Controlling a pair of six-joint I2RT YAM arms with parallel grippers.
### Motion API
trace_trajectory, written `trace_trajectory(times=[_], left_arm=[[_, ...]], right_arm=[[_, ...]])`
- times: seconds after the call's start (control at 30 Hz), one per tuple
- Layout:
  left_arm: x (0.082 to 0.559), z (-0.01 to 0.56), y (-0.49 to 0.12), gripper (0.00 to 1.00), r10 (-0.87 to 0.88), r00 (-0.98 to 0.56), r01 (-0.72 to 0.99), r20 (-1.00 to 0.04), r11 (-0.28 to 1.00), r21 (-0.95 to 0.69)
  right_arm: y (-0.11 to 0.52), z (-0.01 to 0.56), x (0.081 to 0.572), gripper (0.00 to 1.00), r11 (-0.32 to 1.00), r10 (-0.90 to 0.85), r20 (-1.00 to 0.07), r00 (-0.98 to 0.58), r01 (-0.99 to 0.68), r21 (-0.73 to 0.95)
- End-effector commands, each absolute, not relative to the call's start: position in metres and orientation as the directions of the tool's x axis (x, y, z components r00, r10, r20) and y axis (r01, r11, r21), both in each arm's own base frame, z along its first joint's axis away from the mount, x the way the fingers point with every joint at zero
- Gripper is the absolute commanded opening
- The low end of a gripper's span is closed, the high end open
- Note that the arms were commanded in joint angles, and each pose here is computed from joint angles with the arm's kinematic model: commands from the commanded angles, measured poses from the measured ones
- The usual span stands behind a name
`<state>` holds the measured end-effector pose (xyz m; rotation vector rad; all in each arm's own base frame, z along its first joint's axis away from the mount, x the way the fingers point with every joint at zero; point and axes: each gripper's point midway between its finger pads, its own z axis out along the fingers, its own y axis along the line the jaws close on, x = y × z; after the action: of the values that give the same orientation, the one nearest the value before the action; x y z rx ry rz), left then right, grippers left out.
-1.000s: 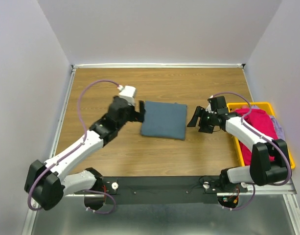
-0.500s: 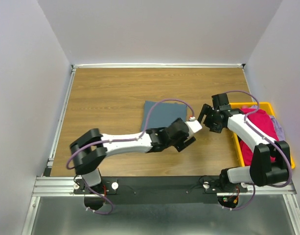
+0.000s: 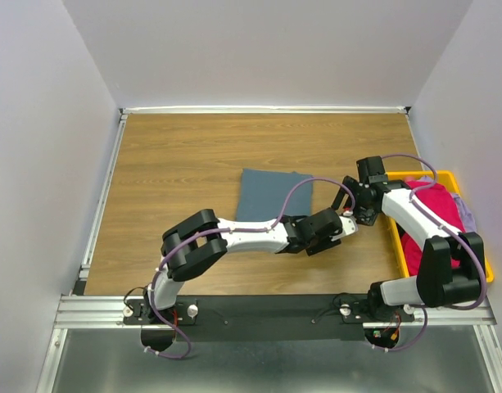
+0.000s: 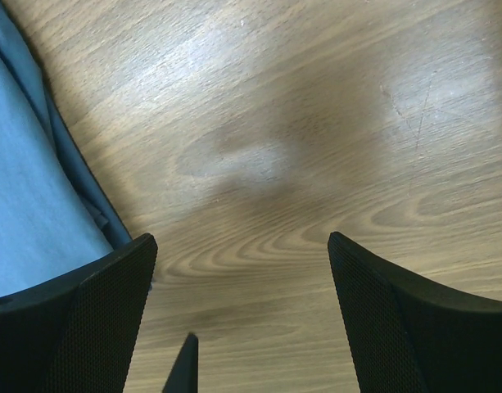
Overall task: Fold and stack the t-shirts
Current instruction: Neatly place the folded tshirt to the corner
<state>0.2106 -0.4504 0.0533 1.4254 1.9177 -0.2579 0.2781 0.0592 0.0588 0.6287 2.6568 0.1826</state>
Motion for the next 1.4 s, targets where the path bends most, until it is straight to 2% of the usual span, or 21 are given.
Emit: trace_trajectory(times=[0.0, 0.13, 0.33, 0.37, 0.43, 0.5, 0.53, 0.57, 0.6, 0.63, 0.67, 0.7, 0.87, 0.93, 1.37], left_arm=[[0.218, 0.036, -0.440, 0.61, 0.816, -0.099, 0.884, -0.569, 0.334, 0.326], [0.223, 0.022, -0.418, 0.61, 0.859, -0.118, 0.869, -0.497, 0.332, 0.368], [0.237, 0.019, -0.398, 0.59, 0.858, -0.154, 0.847, -0.490, 0.370, 0.381], [0.240, 0.017, -0.396, 0.54, 0.858, -0.160, 0.844, -0.488, 0.375, 0.384], [0.243, 0.017, -0.395, 0.49, 0.857, -0.166, 0.839, -0.487, 0.383, 0.388], [0.246, 0.017, -0.395, 0.38, 0.849, -0.174, 0.834, -0.499, 0.396, 0.384], [0.247, 0.019, -0.398, 0.27, 0.840, -0.172, 0.835, -0.514, 0.402, 0.377], [0.248, 0.021, -0.399, 0.24, 0.833, -0.173, 0.835, -0.526, 0.407, 0.370], [0.250, 0.027, -0.402, 0.16, 0.817, -0.179, 0.833, -0.548, 0.422, 0.358], [0.252, 0.031, -0.405, 0.13, 0.803, -0.178, 0.830, -0.568, 0.433, 0.352], [0.253, 0.035, -0.406, 0.03, 0.793, -0.180, 0.829, -0.582, 0.441, 0.344], [0.255, 0.042, -0.408, 0.00, 0.777, -0.183, 0.826, -0.603, 0.454, 0.334], [0.258, 0.066, -0.410, 0.00, 0.695, -0.203, 0.830, -0.689, 0.496, 0.256], [0.261, 0.077, -0.407, 0.00, 0.657, -0.221, 0.826, -0.720, 0.519, 0.220], [0.260, 0.096, -0.415, 0.00, 0.584, -0.246, 0.834, -0.774, 0.535, 0.139]], right_arm=[[0.061, 0.063, 0.272, 0.92, 0.886, 0.461, -0.339, -0.820, 0.403, 0.230], [0.060, 0.068, 0.276, 0.92, 0.886, 0.462, -0.353, -0.814, 0.400, 0.236], [0.061, 0.068, 0.276, 0.92, 0.885, 0.463, -0.355, -0.812, 0.400, 0.240], [0.062, 0.067, 0.276, 0.92, 0.885, 0.463, -0.353, -0.813, 0.400, 0.241], [0.061, 0.066, 0.276, 0.92, 0.885, 0.463, -0.353, -0.813, 0.401, 0.239], [0.068, 0.065, 0.277, 0.92, 0.882, 0.463, -0.336, -0.820, 0.389, 0.266], [0.070, 0.065, 0.278, 0.92, 0.879, 0.467, -0.332, -0.820, 0.389, 0.276], [0.072, 0.064, 0.278, 0.92, 0.876, 0.469, -0.326, -0.821, 0.387, 0.287], [0.078, 0.066, 0.282, 0.92, 0.868, 0.476, -0.320, -0.819, 0.379, 0.319], [0.081, 0.065, 0.282, 0.92, 0.864, 0.478, -0.312, -0.821, 0.376, 0.335], [0.085, 0.065, 0.283, 0.92, 0.858, 0.480, -0.306, -0.822, 0.369, 0.357], [0.095, 0.068, 0.288, 0.92, 0.847, 0.478, -0.302, -0.825, 0.341, 0.408], [0.123, 0.063, 0.298, 0.92, 0.757, 0.531, -0.231, -0.816, 0.334, 0.561], [0.136, 0.060, 0.297, 0.92, 0.705, 0.551, -0.165, -0.818, 0.350, 0.616], [0.173, 0.052, 0.333, 0.90, 0.561, 0.566, -0.096, -0.819, 0.297, 0.773]])
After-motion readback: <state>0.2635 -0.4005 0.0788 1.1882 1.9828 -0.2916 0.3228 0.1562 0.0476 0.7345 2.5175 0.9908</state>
